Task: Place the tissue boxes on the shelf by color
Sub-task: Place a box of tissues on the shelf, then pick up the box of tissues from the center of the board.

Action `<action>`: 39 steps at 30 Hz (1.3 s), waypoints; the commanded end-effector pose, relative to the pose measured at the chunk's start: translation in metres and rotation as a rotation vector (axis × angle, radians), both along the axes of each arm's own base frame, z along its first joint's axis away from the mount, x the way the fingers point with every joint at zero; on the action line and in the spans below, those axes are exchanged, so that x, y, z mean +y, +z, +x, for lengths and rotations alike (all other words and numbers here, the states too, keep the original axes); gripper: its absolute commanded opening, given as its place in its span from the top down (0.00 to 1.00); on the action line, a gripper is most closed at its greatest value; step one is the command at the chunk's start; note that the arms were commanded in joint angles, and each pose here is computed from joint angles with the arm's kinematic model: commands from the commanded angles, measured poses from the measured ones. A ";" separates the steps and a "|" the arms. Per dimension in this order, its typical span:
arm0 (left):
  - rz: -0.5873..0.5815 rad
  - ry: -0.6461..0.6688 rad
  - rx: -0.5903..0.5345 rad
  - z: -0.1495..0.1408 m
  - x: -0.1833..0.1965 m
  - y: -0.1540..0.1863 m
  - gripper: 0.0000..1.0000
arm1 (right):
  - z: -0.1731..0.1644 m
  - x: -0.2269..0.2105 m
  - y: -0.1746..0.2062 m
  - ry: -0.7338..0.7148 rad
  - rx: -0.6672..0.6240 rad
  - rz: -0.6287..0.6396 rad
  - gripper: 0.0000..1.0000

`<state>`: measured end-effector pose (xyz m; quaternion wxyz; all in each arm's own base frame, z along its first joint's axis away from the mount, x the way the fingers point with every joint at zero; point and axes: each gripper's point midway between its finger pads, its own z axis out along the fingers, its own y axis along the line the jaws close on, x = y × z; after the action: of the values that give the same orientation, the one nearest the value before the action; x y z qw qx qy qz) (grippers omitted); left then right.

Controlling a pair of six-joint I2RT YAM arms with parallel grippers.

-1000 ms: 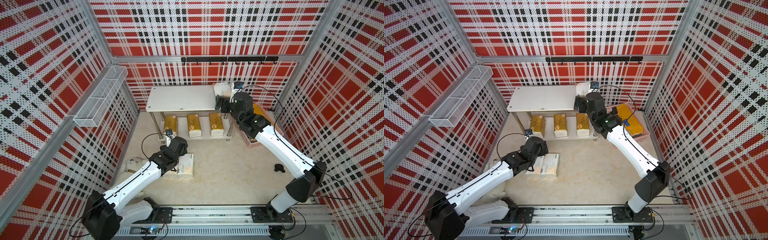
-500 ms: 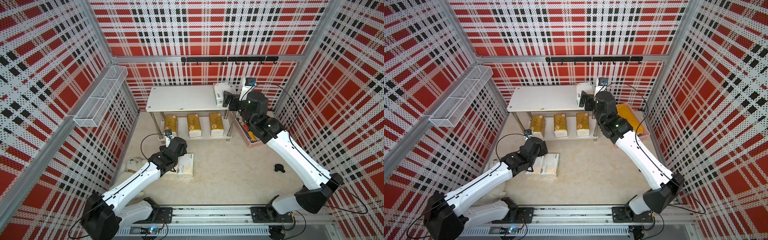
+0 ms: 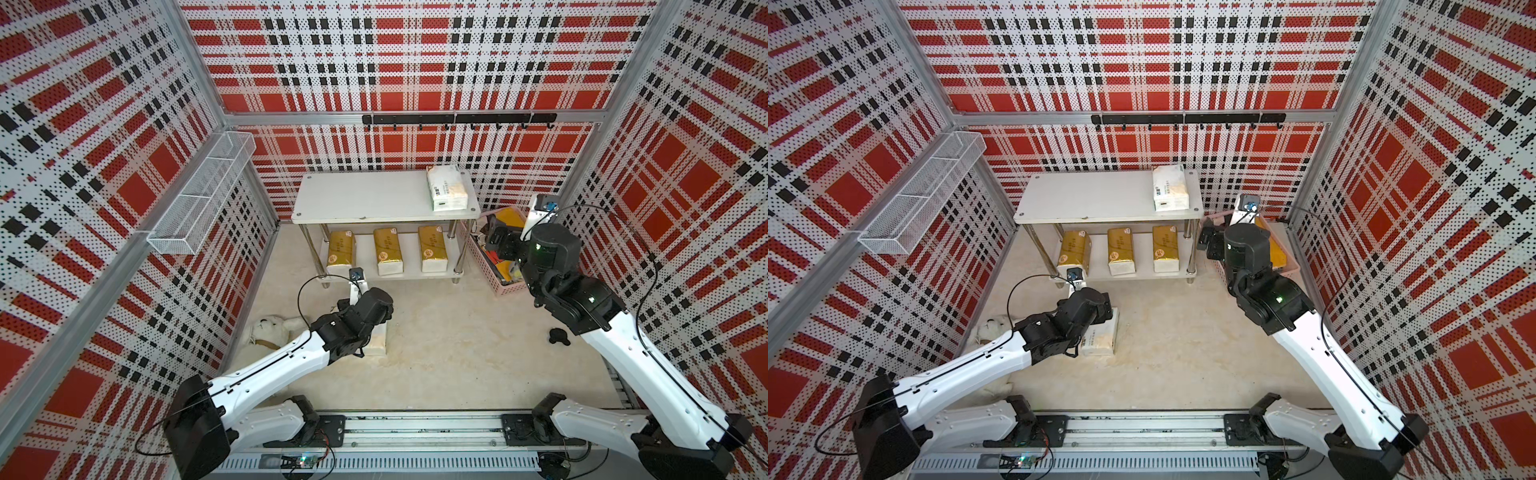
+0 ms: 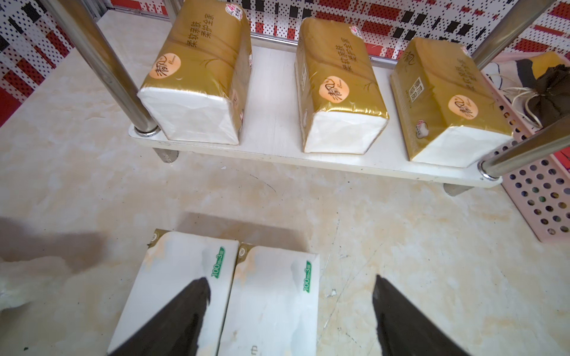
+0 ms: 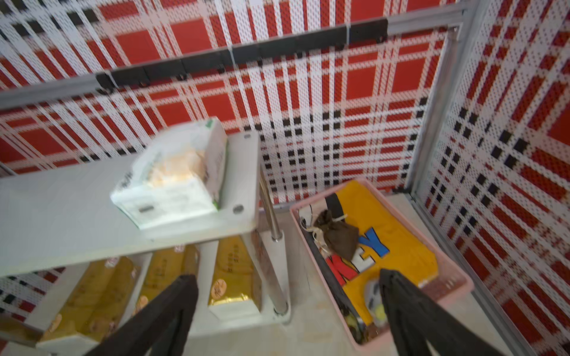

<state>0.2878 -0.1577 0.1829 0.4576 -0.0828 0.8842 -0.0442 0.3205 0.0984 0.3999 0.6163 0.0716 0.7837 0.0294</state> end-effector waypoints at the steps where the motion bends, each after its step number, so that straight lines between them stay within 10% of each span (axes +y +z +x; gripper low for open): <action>1: 0.015 0.032 -0.001 -0.003 0.007 -0.001 0.13 | -0.024 -0.014 -0.065 -0.015 0.178 -0.050 0.00; 15: 0.041 0.016 0.110 -0.016 -0.005 -0.037 0.12 | -0.047 0.034 -0.204 0.214 0.489 -0.025 0.00; 39: 0.034 -0.045 0.227 -0.044 -0.009 -0.113 0.10 | -0.046 0.069 -0.207 0.299 0.478 -0.016 0.00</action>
<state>0.2405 -0.1581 0.0693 0.3521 -0.0749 0.9327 -0.0219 0.2743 0.1675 0.1825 0.3878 -0.0523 0.9161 0.0879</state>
